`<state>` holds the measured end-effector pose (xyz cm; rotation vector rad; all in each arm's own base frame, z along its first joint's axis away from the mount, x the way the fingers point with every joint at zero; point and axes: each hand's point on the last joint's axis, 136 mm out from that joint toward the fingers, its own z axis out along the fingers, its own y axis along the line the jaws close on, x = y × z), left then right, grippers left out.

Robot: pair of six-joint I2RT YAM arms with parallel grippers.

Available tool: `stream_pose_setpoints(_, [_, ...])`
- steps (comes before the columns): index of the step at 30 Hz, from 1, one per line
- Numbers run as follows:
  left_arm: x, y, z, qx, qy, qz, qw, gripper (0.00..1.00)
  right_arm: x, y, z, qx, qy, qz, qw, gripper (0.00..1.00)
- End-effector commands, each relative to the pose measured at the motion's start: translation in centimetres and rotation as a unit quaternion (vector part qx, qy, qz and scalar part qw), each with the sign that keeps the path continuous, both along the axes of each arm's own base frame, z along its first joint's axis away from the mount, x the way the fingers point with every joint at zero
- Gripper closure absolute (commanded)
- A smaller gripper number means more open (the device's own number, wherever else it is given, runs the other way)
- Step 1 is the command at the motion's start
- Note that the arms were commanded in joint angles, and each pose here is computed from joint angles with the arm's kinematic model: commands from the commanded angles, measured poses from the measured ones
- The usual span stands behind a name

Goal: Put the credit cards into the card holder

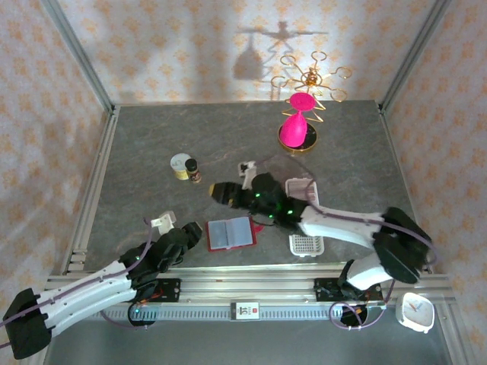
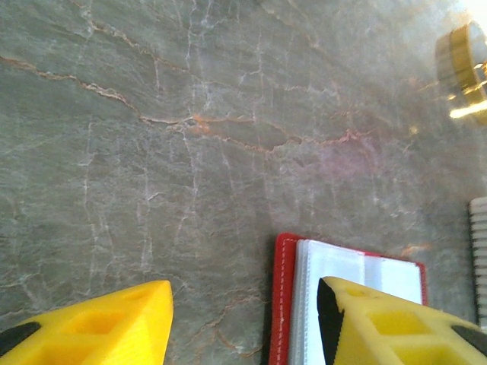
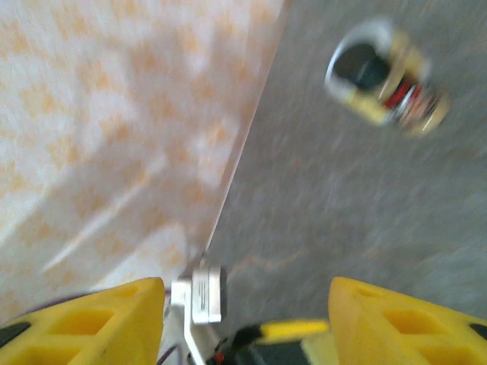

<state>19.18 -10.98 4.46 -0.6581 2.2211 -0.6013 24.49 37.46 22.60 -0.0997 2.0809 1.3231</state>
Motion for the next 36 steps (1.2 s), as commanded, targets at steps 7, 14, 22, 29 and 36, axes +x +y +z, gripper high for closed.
stream_pose_setpoints(7, [0.9,-4.2,1.3,0.007,0.001,-0.089,0.996,0.47,-1.8,-11.2,1.0,-0.366,-0.373,0.058,0.851,0.38])
stream_pose_setpoints(14, [1.0,-6.0,0.7,0.012,0.015,-0.13,0.991,0.49,-3.6,-18.1,-2.6,-0.549,-0.448,0.144,0.69,0.31])
stream_pose_setpoints(22, [1.0,-7.6,-0.2,0.018,0.031,-0.164,0.986,0.52,-3.6,-25.2,-10.6,-0.682,-0.391,0.264,0.56,0.29])
stream_pose_setpoints(29, [0.9,-8.5,-0.5,0.007,0.034,-0.178,0.983,0.54,-1.7,-25.9,-12.9,-0.707,-0.4,0.25,0.526,0.23])
stream_pose_setpoints(36, [1.1,-8.7,-0.5,0.002,0.025,-0.182,0.983,0.54,0.1,-25.6,-13.3,-0.725,-0.396,0.238,0.511,0.19])
